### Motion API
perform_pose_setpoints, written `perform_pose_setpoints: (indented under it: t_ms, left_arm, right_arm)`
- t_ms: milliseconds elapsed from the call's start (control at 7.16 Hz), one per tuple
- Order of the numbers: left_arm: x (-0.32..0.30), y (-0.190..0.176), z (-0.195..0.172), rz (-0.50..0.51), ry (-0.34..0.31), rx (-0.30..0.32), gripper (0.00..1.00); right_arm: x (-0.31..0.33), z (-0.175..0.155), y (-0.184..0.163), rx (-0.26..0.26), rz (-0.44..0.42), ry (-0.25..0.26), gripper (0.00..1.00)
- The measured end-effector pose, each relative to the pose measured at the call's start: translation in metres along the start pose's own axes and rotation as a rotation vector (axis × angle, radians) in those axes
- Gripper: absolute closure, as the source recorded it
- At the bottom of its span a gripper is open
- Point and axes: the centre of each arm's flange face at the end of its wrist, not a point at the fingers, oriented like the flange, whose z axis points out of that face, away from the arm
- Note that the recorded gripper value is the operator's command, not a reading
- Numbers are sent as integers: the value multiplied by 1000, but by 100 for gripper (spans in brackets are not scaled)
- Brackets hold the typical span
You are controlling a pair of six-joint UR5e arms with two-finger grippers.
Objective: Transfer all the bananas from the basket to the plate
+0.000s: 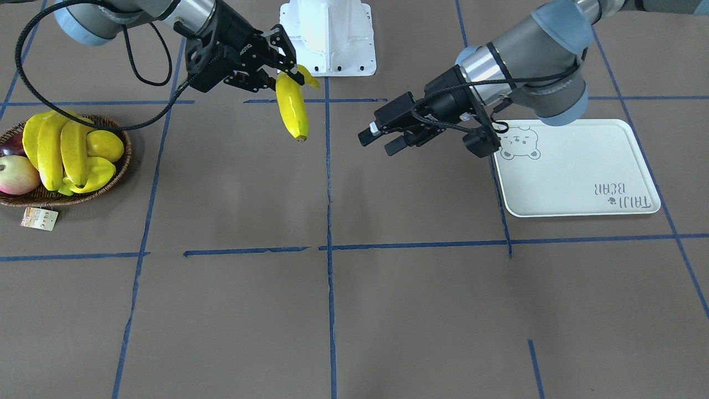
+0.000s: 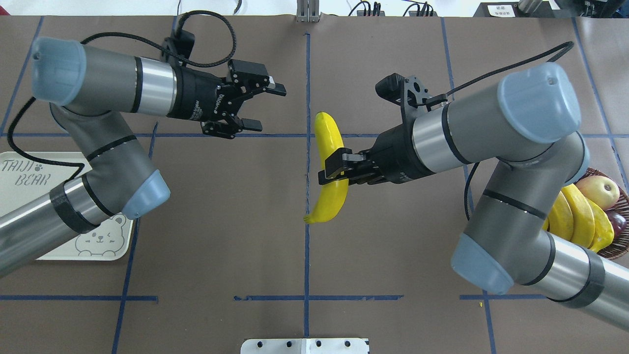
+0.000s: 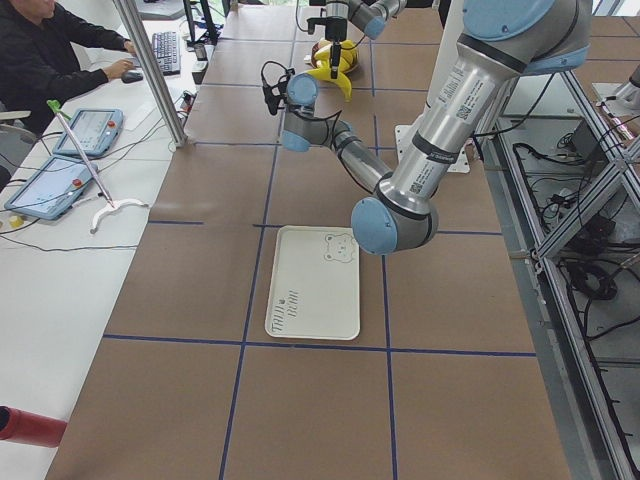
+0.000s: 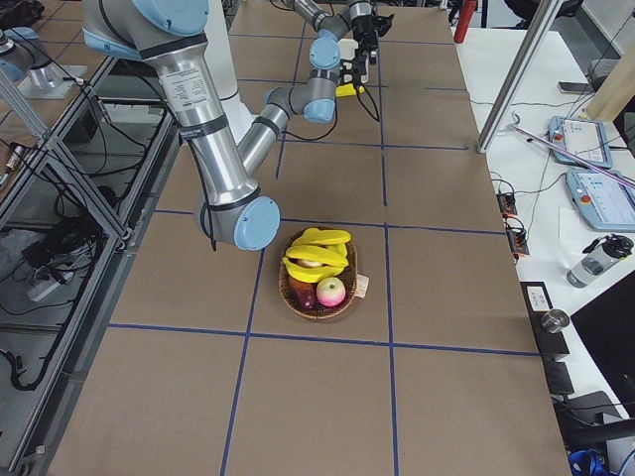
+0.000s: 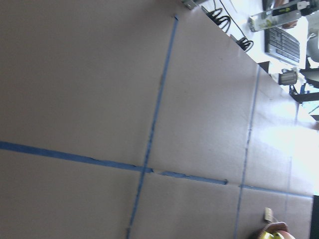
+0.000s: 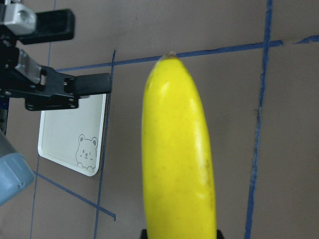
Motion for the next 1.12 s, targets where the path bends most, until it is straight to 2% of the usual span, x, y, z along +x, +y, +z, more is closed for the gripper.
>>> perform_pose_setpoints:
  t_ms: [280, 559, 699, 978, 1118]
  left_arm:
    - [5, 40, 20, -22, 34, -44, 1]
    - [4, 63, 29, -25, 42, -79, 8]
    - [3, 67, 31, -26, 40, -86, 20]
    - [0, 72, 35, -26, 35, -96, 95]
    - [-2, 72, 35, -24, 33, -97, 100]
  right_arm:
    - [-14, 18, 14, 18, -11, -8, 99]
    - [-16, 21, 16, 25, -9, -10, 99]
    - [-17, 21, 16, 26, -7, -11, 99]
    - [-17, 22, 15, 28, -5, -10, 98]
    - [-17, 22, 15, 28, -4, -9, 65]
